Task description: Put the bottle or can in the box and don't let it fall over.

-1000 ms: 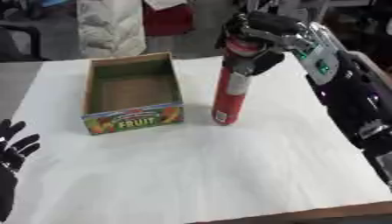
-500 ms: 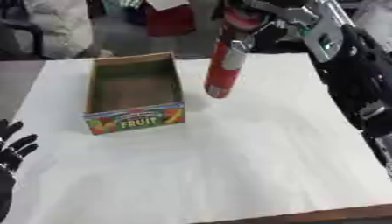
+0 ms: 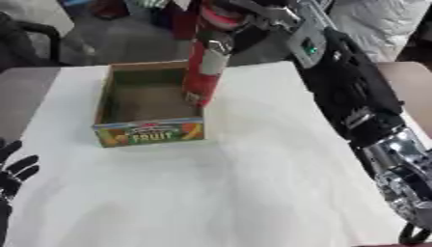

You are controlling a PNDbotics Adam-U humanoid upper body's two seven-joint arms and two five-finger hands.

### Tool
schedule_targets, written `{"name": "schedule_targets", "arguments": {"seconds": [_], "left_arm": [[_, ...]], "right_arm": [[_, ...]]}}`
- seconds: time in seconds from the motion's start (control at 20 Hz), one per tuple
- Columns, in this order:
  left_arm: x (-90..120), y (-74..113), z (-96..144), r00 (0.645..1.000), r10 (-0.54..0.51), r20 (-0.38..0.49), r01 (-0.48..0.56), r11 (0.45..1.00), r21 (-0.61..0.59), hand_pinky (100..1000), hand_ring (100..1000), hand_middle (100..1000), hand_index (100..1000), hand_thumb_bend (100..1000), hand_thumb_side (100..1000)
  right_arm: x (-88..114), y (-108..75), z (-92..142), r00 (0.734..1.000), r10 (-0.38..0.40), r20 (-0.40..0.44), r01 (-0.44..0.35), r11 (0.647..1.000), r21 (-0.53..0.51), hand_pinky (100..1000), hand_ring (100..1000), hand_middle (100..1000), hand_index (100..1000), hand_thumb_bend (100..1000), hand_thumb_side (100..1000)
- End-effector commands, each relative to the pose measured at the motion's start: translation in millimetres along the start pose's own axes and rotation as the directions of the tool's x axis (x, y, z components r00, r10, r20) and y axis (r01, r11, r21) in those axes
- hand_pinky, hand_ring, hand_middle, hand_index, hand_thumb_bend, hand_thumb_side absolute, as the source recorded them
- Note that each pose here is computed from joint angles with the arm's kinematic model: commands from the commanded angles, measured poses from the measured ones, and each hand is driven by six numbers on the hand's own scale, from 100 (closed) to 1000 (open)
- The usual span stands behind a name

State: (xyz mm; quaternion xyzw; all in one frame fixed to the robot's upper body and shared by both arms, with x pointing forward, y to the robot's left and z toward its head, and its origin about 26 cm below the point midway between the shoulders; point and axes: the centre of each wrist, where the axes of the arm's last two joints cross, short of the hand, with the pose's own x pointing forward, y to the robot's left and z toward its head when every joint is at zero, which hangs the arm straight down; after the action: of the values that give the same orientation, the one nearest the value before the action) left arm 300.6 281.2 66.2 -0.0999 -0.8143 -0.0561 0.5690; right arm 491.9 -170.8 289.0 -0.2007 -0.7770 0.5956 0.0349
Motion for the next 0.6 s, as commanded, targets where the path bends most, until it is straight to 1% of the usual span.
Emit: {"name": "schedule_targets", "arguments": {"seconds": [0.05, 0.25, 0.45, 0.55, 0.6], "left_arm": [[5.1, -2.8, -6.0, 1.0, 0.004, 0.023, -0.003, 1.0, -0.025, 864, 800, 889, 985, 323, 1000], [5.4, -3.0, -6.7, 1.0, 0.005, 0.024, -0.005, 1.0, -0.026, 864, 800, 889, 985, 324, 1000], [6.0, -4.0, -8.1, 1.0, 0.008, 0.027, -0.007, 0.999, -0.033, 864, 800, 889, 984, 324, 1000], [6.5, -4.7, -9.1, 1.0, 0.01, 0.029, -0.009, 0.999, -0.037, 864, 800, 889, 984, 324, 1000], [6.8, -4.8, -9.4, 0.999, 0.011, 0.031, -0.01, 0.999, -0.038, 864, 800, 889, 984, 324, 1000]], "right_arm": [[0.8, -15.6, -8.7, 0.999, 0.043, 0.009, -0.043, 0.998, -0.038, 100, 138, 256, 376, 100, 307], [2.3, -27.1, -12.7, 0.996, 0.083, 0.017, -0.082, 0.994, -0.074, 100, 145, 257, 378, 100, 287], [4.2, -40.3, -18.2, 0.993, 0.112, 0.021, -0.109, 0.985, -0.134, 100, 152, 249, 374, 100, 280], [5.7, -42.8, -20.4, 0.993, 0.118, 0.027, -0.112, 0.981, -0.161, 100, 155, 247, 372, 100, 282], [6.5, -40.3, -21.4, 0.993, 0.113, 0.031, -0.107, 0.981, -0.163, 100, 156, 246, 371, 100, 298]]}}
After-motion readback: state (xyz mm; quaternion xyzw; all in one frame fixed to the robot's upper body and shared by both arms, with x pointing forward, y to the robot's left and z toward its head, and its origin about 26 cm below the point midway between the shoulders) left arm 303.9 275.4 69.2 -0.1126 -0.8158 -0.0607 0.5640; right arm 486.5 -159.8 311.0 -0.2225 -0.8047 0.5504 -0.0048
